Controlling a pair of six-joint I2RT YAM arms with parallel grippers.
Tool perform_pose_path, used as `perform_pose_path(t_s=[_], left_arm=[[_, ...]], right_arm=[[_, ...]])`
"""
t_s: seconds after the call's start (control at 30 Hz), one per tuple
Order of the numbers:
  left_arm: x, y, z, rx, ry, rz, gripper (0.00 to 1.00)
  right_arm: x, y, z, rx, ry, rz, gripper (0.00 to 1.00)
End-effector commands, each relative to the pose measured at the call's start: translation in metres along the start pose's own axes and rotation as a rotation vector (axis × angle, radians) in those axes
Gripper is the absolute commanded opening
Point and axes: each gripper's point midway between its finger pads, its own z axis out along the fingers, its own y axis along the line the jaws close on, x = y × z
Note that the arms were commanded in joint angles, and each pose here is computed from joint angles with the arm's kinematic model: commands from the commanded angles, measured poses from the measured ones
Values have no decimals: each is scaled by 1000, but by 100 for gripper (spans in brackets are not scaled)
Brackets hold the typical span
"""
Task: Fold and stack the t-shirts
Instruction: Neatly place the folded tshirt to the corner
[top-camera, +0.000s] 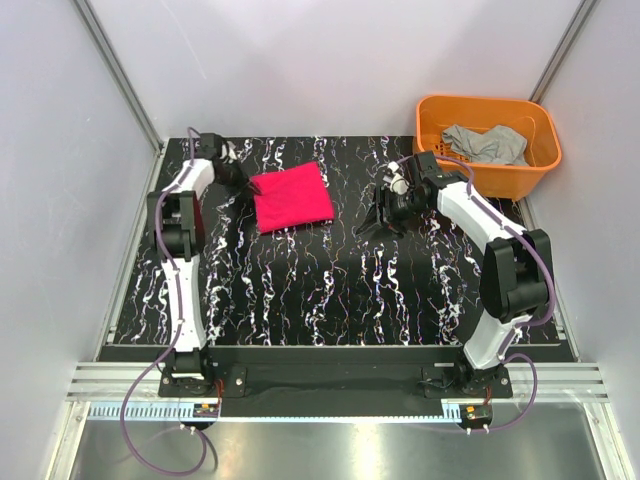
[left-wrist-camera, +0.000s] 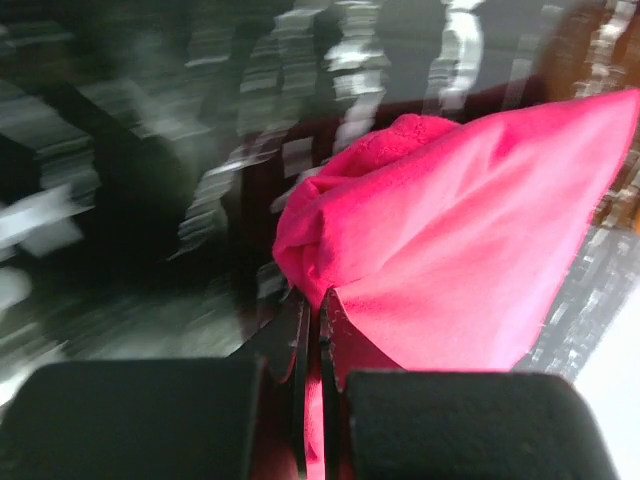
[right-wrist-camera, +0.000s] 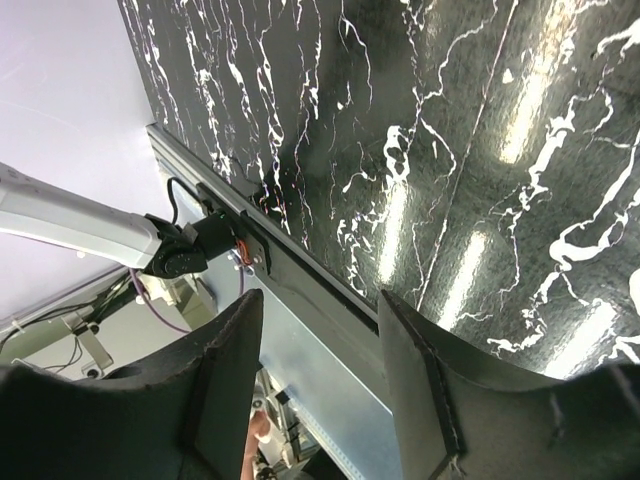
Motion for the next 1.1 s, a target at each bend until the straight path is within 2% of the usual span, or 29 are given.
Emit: perform_pose_path(t_s=[0.0,0.13,0.27,0.43,0.53,0.67,0.8,0.9,1.07], left_arm=[[-3,52,-50,-240,-27,7,0],[-11,94,-84,-424,-48,62,0],[-39,128,-119,-588,-122,88,0],[-72,154,-131,-701,-190,135,0],[-106,159,-140,-758,-296,147,0],[-151,162,-143,-742,-441,141,0],[-190,147,-157,-668,-595,119,0],[-206,143,-152,-599,-675,105,0],[-212,143,-132,-508,-733,-22,0]], right_arm=[[7,16,-14,-44,-15,-15,56],[11,13,-12,-49,1,18,56],[11,12,-9,-49,11,45,56],[9,13,-7,-52,20,81,56],[9,11,-4,-47,28,101,56],[14,3,0,-32,51,142,56],[15,-2,3,-13,71,168,55],[9,-1,4,-4,69,163,55],[0,-5,11,1,77,181,55]])
